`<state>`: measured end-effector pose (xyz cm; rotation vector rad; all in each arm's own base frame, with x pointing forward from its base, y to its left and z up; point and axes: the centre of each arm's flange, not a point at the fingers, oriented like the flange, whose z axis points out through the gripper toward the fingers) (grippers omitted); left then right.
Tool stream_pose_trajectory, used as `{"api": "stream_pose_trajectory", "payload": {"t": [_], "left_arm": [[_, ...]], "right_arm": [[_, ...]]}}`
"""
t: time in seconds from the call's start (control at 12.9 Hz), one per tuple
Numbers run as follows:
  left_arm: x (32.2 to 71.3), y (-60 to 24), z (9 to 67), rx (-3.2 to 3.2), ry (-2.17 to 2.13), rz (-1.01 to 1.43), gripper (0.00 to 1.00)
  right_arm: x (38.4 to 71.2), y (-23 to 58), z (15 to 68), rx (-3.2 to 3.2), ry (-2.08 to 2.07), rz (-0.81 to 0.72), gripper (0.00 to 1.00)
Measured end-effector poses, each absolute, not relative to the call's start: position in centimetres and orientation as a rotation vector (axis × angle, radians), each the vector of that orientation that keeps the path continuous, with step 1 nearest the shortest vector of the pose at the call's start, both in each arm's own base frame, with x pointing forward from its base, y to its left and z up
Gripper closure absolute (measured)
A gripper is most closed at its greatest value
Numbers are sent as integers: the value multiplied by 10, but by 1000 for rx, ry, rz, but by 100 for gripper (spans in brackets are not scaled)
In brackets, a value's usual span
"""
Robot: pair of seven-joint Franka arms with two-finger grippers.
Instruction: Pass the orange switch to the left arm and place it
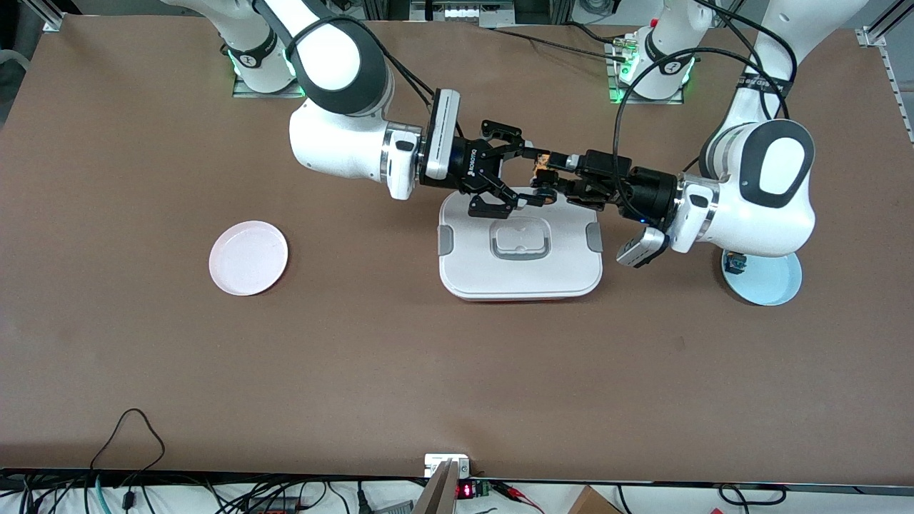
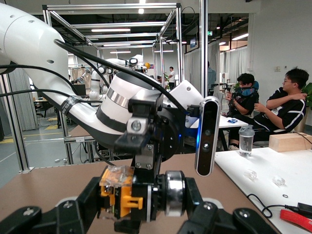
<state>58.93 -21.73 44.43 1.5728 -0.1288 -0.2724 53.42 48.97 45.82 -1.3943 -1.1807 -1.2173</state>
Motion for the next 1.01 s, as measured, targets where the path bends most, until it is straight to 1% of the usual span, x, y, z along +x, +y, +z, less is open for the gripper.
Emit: {"api": "stream_pose_trajectory", "payload": {"t": [0.08,0.16,0.23,0.31,0.39,0.93,1.01], "left_arm": [[590,-216,443,1572,-130,-268,44],[590,-215,443,1572,-130,-264,52],[591,-214,443,1572,-129,-262,52],[591,-213,442,1573,-128,-260,61],[591,-213,442,1571,-128,-258,67],[592,-211,443,1568,-130,-258,67],[592,-210,444,1565,-131,-260,67]], "right_arm": [[535,490,457,-1395,-1181,-1217,27],[535,490,457,-1395,-1181,-1218,27],[535,490,458,-1395,-1181,-1218,27],[535,490,458,-1394,-1178,-1219,27],[535,490,458,-1395,-1175,-1220,27],[534,491,457,-1395,-1153,-1221,27],[533,492,457,-1394,-1132,-1222,21]]}}
